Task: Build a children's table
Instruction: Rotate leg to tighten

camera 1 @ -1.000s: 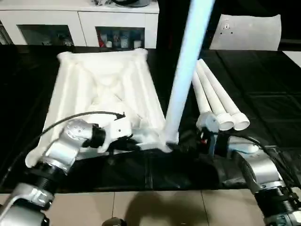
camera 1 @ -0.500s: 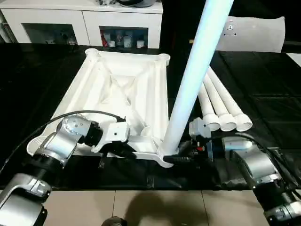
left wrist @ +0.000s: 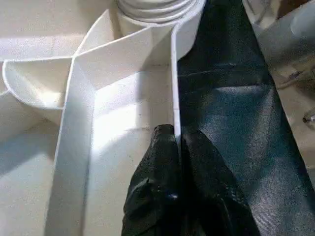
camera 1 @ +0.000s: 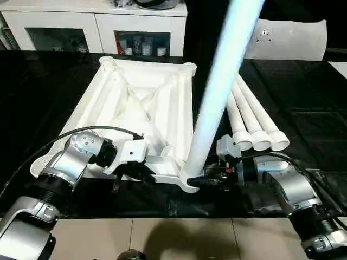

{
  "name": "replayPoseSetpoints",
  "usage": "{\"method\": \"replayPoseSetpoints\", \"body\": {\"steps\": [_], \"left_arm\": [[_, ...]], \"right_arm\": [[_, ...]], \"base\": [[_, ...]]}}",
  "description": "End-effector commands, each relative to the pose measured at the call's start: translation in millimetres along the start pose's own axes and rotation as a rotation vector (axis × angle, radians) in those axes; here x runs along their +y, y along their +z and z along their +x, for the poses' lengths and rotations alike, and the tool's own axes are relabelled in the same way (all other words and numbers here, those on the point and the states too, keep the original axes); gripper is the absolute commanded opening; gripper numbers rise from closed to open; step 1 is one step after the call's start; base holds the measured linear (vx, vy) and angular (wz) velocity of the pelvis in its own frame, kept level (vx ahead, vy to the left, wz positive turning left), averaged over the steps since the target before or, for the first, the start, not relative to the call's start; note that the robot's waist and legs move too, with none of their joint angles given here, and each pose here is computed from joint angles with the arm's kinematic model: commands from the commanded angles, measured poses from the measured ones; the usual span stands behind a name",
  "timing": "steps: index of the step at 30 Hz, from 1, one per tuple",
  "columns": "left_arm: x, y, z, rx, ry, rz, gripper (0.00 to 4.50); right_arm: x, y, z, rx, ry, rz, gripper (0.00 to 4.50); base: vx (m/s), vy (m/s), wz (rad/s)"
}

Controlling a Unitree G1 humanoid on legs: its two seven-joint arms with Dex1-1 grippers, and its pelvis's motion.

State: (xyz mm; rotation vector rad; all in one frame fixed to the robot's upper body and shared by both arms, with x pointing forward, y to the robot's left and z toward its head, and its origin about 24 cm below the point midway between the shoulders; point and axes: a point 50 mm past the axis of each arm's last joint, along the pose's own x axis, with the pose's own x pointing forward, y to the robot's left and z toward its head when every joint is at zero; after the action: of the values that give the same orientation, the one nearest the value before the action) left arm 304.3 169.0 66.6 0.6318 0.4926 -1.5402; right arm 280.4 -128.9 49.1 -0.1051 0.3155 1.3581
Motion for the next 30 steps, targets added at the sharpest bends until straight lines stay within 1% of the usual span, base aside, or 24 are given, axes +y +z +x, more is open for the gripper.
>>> {"method": "replayPoseSetpoints", "body": {"steps": [1,3,5,7,8,9,10,11,13,14,16,17,18,21,23,25,26,27,28,30], "left_arm": [[0.4,-1.5,11,-0.008,0.078,-0.065,0.00],[3.2,3.1,18,-0.069,0.167,-0.132,0.00],[3.6,10.8,29,-0.135,0.255,-0.200,0.00],[3.7,14.3,34,-0.157,0.289,-0.224,0.00],[3.8,20.2,41,-0.190,0.336,-0.267,0.00],[4.1,23.1,45,-0.204,0.362,-0.286,0.00],[6.5,30.4,53,-0.227,0.434,-0.327,0.00],[8.0,35.0,57,-0.240,0.482,-0.353,0.00],[12.2,44.4,64,-0.262,0.569,-0.387,0.00],[13.7,52.2,70,-0.272,0.613,-0.406,0.00],[14.4,56.8,73,-0.277,0.625,-0.406,0.00],[14.3,62.6,77,-0.282,0.627,-0.403,0.00],[14.3,64.3,78,-0.274,0.628,-0.391,0.00],[14.0,64.5,77,-0.257,0.631,-0.383,0.00],[14.5,58.8,72,-0.228,0.638,-0.377,0.00],[13.6,54.0,67,-0.213,0.623,-0.365,0.00],[12.3,46.3,62,-0.186,0.605,-0.344,0.00],[12.1,45.5,61,-0.182,0.603,-0.342,0.00],[11.8,44.6,61,-0.179,0.602,-0.340,0.00],[7.0,29.0,50,-0.143,0.543,-0.301,0.00]], "right_arm": [[5.3,-2.7,16.5,-0.031,-0.059,0.044,2.72],[4.1,-5.3,26.4,-0.040,-0.148,0.070,2.72],[0.2,-5.5,40.6,-0.070,-0.277,0.111,2.71],[-1.0,-4.1,46.3,-0.086,-0.312,0.131,2.70],[-3.3,-1.5,55.0,-0.102,-0.370,0.153,2.70],[-4.6,-0.1,59.4,-0.107,-0.400,0.164,2.70],[-6.5,4.4,69.7,-0.118,-0.455,0.182,2.70],[-7.3,7.4,76.1,-0.124,-0.487,0.193,2.70],[-7.9,13.6,87.2,-0.135,-0.535,0.218,2.70],[-7.3,18.7,95.3,-0.140,-0.568,0.227,2.70],[-6.7,21.3,99.2,-0.142,-0.581,0.226,2.70],[-4.2,25.3,104.0,-0.164,-0.565,0.232,3.05],[-3.5,26.4,104.6,-0.167,-0.566,0.220,3.40],[-3.8,26.0,103.8,-0.167,-0.578,0.211,3.50],[-6.7,22.7,96.0,-0.170,-0.603,0.209,3.77],[-8.4,20.5,89.4,-0.170,-0.612,0.202,3.92],[-11.3,18.2,79.3,-0.171,-0.626,0.190,4.00],[-11.7,18.0,78.1,-0.171,-0.627,0.188,4.12],[-12.0,17.8,76.9,-0.171,-0.629,0.187,4.12],[-15.7,15.8,53.7,-0.177,-0.606,0.133,4.35]], "base": [[0.000,0.000,0.00],[0.000,0.000,0.00],[0.000,0.000,0.00],[0.000,0.000,0.00],[0.000,0.000,0.00],[0.000,0.000,0.00],[0.000,0.000,0.00],[0.000,0.000,0.00],[0.000,0.000,0.00],[0.000,0.000,0.00],[0.000,0.000,0.00],[0.052,-0.004,0.01],[0.052,-0.004,0.01],[0.018,-0.001,0.00],[0.000,0.000,0.00],[0.000,0.000,0.00],[0.000,0.000,0.00],[0.000,0.000,0.00],[0.000,0.000,0.00],[0.000,0.000,0.00]]}}
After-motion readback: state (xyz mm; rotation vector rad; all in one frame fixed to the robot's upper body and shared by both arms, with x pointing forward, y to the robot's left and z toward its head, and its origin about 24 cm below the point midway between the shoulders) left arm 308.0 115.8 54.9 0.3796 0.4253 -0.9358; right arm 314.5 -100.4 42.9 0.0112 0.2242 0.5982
